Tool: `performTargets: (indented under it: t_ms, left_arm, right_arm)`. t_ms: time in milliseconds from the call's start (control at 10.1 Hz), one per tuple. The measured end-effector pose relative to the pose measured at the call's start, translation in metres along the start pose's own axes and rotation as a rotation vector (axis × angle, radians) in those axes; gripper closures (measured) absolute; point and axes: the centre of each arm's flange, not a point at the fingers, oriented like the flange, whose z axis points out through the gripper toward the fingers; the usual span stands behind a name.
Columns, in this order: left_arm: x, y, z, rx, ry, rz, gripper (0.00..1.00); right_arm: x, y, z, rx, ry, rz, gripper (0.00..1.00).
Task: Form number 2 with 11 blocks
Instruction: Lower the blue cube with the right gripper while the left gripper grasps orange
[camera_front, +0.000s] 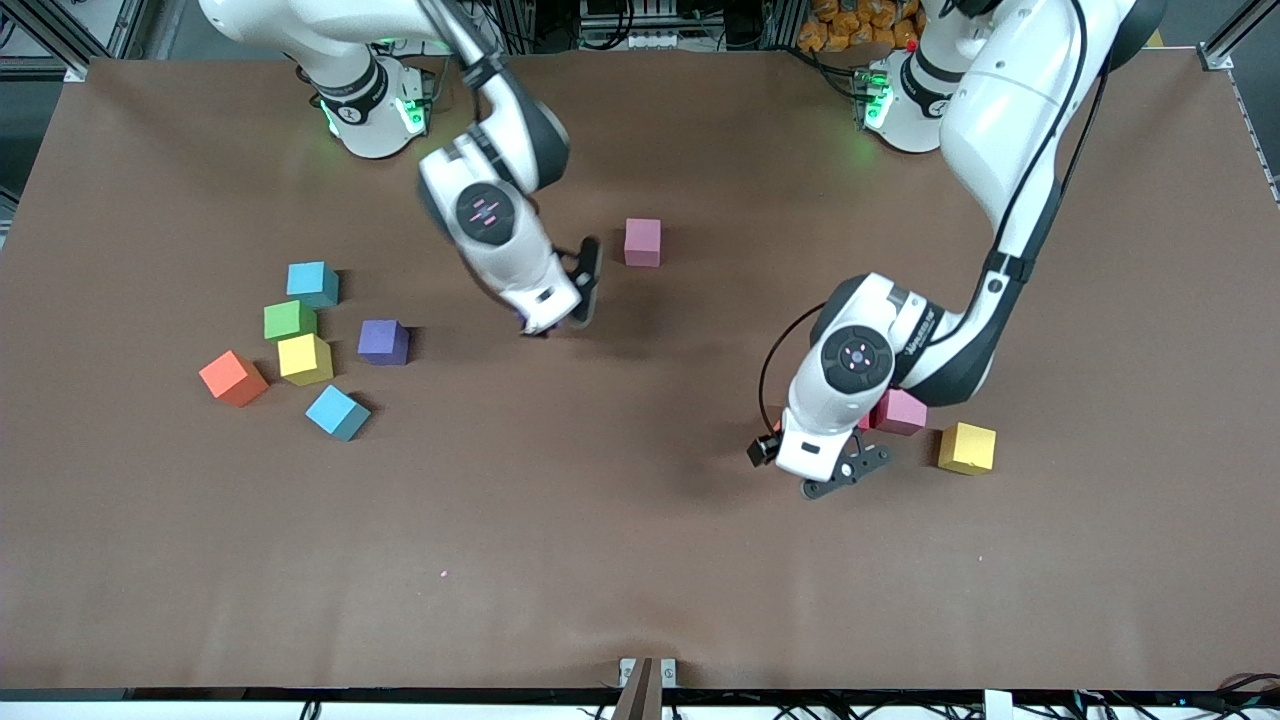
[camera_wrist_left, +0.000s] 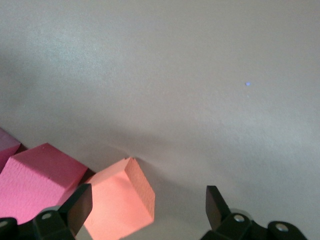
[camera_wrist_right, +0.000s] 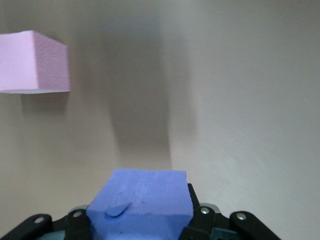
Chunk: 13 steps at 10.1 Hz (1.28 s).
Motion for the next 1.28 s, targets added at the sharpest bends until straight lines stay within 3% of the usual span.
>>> performTargets:
  t_ms: [197,493,888,1283]
  left_arm:
    - [0.004,0.001,-0.004,-0.015,-0.011,-0.143,0.00]
    - [0.011,-0.011,0.005,0.009,-0.026,-0.394,0.00]
    - [0.006,-0.026,0.026,0.054,-0.053,-0.475,0.00]
    - [-0.007,-0.023,0.032,0.068,-0.064,-0.478,0.00]
  right_arm:
    - [0.011,-0.051,0.043,-0.010,0.014,-0.059,0.39]
    - [0.047,-0.113,0.056,0.026,0.020,-0.048,0.39]
    - [0.053,-0.124,0.074,0.031,0.010,-0.056,0.39]
    - [0.053,-0.122,0.084,0.025,0.013,-0.059,0.39]
